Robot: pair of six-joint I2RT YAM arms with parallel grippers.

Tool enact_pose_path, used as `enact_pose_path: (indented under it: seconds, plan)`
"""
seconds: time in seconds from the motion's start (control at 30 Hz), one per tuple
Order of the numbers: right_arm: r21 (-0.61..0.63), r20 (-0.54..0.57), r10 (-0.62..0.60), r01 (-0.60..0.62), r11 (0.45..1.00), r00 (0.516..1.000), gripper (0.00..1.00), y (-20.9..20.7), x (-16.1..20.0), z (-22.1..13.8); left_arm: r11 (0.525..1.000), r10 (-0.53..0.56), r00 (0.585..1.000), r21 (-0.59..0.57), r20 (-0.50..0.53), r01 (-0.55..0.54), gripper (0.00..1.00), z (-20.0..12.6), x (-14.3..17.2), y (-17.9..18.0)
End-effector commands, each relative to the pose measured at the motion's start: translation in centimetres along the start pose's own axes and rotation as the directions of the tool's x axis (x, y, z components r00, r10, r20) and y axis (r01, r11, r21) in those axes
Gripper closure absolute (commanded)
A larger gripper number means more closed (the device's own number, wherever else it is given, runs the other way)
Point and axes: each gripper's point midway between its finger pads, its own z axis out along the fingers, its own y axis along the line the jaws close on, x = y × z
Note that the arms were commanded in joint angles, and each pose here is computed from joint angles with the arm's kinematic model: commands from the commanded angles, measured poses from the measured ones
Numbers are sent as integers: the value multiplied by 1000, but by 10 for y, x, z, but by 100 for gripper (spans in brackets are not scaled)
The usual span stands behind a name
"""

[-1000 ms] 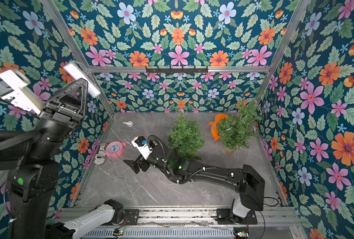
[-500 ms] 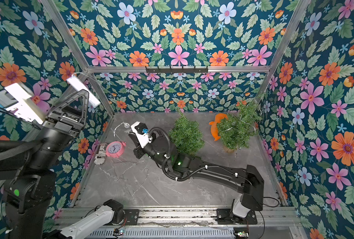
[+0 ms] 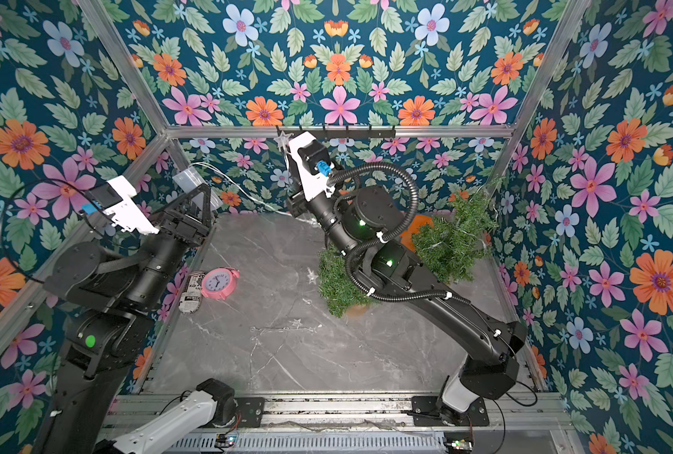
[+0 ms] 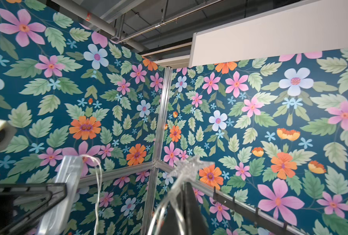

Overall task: Wrap string light around the christmas tree
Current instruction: Wrap the light string around the Christmas tree.

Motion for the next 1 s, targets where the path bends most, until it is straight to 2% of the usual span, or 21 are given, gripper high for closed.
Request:
enact_pose_path:
  seconds: [0.0,0.03,0.07,0.1,0.23,0.37,0.53,0.7,0.97]
  plan:
    - [-37,-52,5,-7,999,999,97,-10,19,9,991,59,998,-119,25,-56,80,11,2,22]
    - [-34,-45,20,-22,999,999,94,-19,16,10,988,73,997,-141,23,-69,81,16,3,25]
    - [-48,-74,24,-28,998,997,90,-19,35,20,984,79,997,-161,23,-74,84,20,1,27]
    - [-42,-76,26,-29,999,997,88,-25,38,24,983,86,996,-166,25,-81,86,23,-2,26]
    - [-15,-72,54,-55,998,996,80,-47,47,42,985,99,991,-151,89,-85,95,27,-32,10]
    - [3,-75,93,-93,996,993,78,-65,61,60,978,128,974,-185,187,-93,100,11,-69,4]
    - [61,-65,104,-100,993,992,72,-92,78,76,970,158,942,-222,295,-94,100,-21,-100,6]
    - [99,-55,187,-181,978,981,66,-124,91,82,950,220,928,-284,301,-133,100,-29,-106,13]
    - [123,-55,161,-153,981,985,56,-143,93,80,931,247,931,-334,268,-151,100,-21,-91,27]
